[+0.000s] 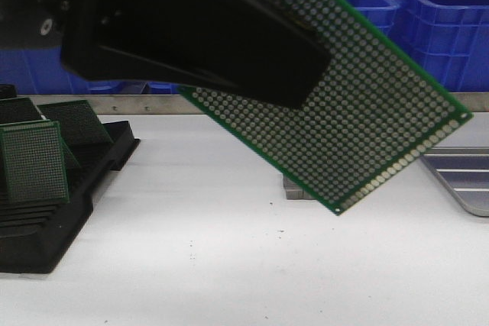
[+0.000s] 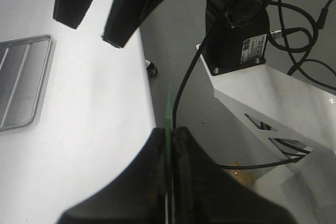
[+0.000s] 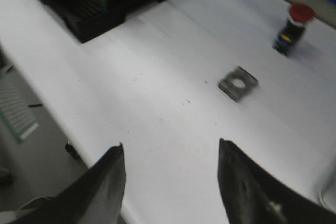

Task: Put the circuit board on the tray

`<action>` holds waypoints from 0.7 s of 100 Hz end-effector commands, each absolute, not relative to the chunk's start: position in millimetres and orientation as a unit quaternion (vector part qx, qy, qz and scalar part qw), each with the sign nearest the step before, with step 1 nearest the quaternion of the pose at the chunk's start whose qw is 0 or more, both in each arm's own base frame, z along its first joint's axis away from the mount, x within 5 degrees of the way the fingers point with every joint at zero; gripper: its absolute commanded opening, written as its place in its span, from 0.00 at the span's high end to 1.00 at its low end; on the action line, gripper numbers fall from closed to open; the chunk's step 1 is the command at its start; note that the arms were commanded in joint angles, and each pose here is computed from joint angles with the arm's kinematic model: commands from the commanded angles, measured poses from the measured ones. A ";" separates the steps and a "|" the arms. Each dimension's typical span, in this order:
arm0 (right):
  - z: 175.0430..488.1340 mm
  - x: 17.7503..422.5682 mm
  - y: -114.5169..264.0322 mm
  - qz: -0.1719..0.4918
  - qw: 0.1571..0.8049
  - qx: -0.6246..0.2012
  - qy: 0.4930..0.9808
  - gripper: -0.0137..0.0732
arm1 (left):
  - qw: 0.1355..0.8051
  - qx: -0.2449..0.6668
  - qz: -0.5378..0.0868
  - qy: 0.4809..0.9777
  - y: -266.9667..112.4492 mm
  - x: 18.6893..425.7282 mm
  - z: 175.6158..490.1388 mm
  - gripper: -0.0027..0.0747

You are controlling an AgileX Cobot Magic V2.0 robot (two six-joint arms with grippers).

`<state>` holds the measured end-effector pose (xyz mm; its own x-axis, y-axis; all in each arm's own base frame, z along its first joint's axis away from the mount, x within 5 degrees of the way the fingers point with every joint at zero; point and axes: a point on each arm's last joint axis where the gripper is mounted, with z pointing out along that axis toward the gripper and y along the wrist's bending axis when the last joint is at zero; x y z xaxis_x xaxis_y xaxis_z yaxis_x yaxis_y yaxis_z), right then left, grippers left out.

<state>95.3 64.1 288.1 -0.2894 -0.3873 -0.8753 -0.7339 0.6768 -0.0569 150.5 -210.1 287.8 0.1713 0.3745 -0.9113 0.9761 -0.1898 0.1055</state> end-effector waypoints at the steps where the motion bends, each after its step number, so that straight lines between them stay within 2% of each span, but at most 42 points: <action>1: 302.5 97.4 74.6 0.199 0.509 -0.412 0.730 0.35 | 0.406 0.642 -0.423 0.494 -211.9 145.6 307.0 0.99; 15: 301.3 93.5 89.1 0.261 0.487 -0.464 0.692 0.35 | 0.406 0.642 -0.423 0.494 -211.9 145.6 307.0 0.99; 32: 296.2 91.8 97.0 0.297 0.453 -0.509 0.669 0.35 | 0.406 0.642 -0.423 0.494 -211.9 145.6 307.0 0.99; 70: 287.6 114.2 107.6 0.344 0.435 -0.487 0.675 0.35 | 0.406 0.642 -0.423 0.494 -211.9 145.6 307.0 0.99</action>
<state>106.2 101.5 274.6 -0.1576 -0.4408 -0.8837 -0.9554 0.2943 0.0236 150.5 -210.1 287.8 0.1713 0.3745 -0.9113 0.9761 -0.1898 0.1055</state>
